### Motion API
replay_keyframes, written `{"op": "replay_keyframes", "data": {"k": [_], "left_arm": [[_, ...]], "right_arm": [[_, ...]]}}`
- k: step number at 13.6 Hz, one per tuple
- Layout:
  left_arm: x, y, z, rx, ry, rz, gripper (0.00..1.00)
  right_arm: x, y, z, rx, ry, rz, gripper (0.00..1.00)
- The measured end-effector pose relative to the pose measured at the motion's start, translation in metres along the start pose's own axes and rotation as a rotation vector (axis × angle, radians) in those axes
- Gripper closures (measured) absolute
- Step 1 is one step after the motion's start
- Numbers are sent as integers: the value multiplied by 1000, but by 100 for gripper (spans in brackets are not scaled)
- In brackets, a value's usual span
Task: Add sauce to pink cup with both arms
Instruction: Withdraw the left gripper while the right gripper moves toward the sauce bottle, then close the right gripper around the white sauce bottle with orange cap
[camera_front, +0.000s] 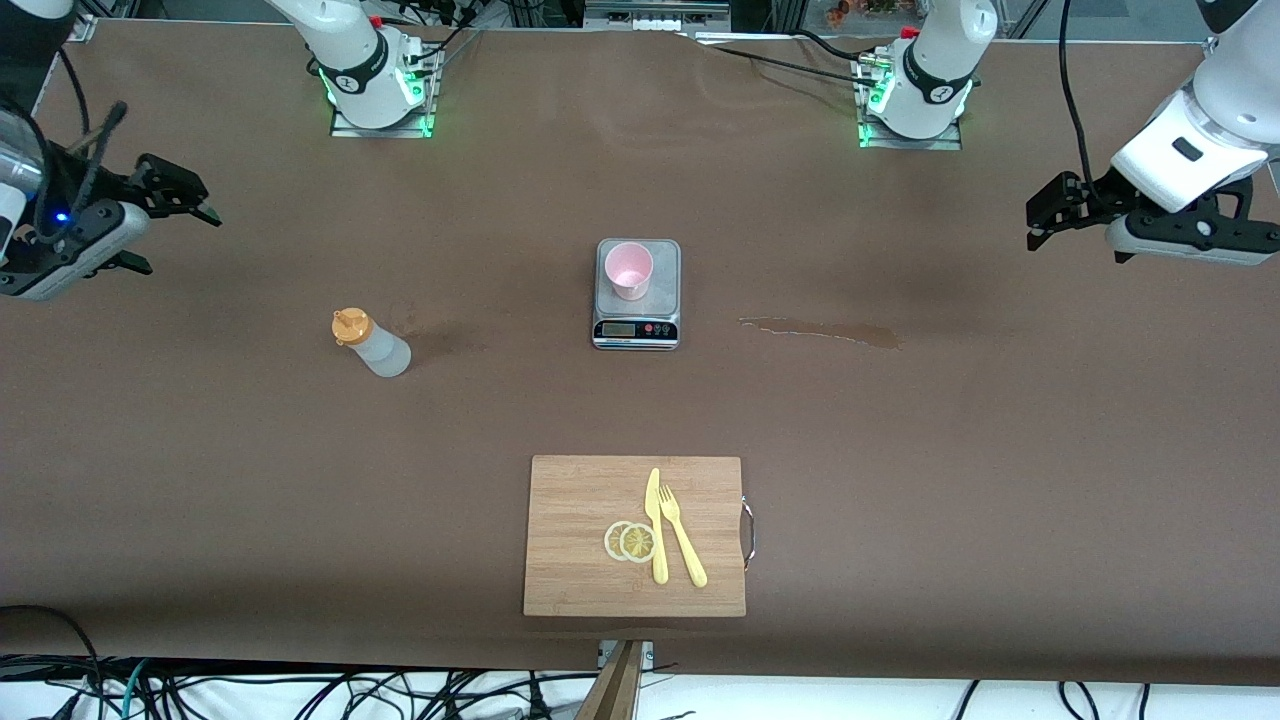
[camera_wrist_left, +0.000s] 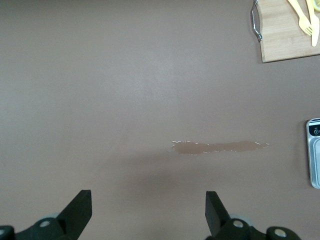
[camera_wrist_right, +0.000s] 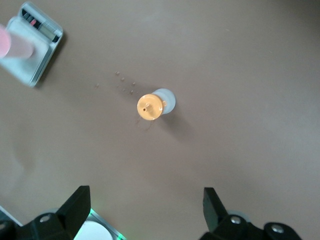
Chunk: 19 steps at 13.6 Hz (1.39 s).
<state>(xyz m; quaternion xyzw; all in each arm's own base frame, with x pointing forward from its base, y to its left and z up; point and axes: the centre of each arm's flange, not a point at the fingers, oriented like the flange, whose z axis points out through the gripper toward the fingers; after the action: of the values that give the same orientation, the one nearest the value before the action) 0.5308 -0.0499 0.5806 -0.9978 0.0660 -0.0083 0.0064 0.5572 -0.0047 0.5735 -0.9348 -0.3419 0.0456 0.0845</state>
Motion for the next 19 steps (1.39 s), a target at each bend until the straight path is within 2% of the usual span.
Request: {"op": "replay_keyframes", "data": {"k": [4,8,11,16,19], "left_arm": [[15,0,4,-4,-23,5,0],[17,1,2,-6,-36,9,0],[16,1,3,-6,-42,10,0],[15,0,4,-6,-54,9,0],[14,0,5,-7,-63,8,0]], "right_arm": [[-24,33,33,96,50,-215,0],[-49,75,116,196,176,-441,0],[-67,104,180,276,308,-583,0],[-75,138,288,395,538,-699,0],[-70,142,341,418,664,-776,0]]}}
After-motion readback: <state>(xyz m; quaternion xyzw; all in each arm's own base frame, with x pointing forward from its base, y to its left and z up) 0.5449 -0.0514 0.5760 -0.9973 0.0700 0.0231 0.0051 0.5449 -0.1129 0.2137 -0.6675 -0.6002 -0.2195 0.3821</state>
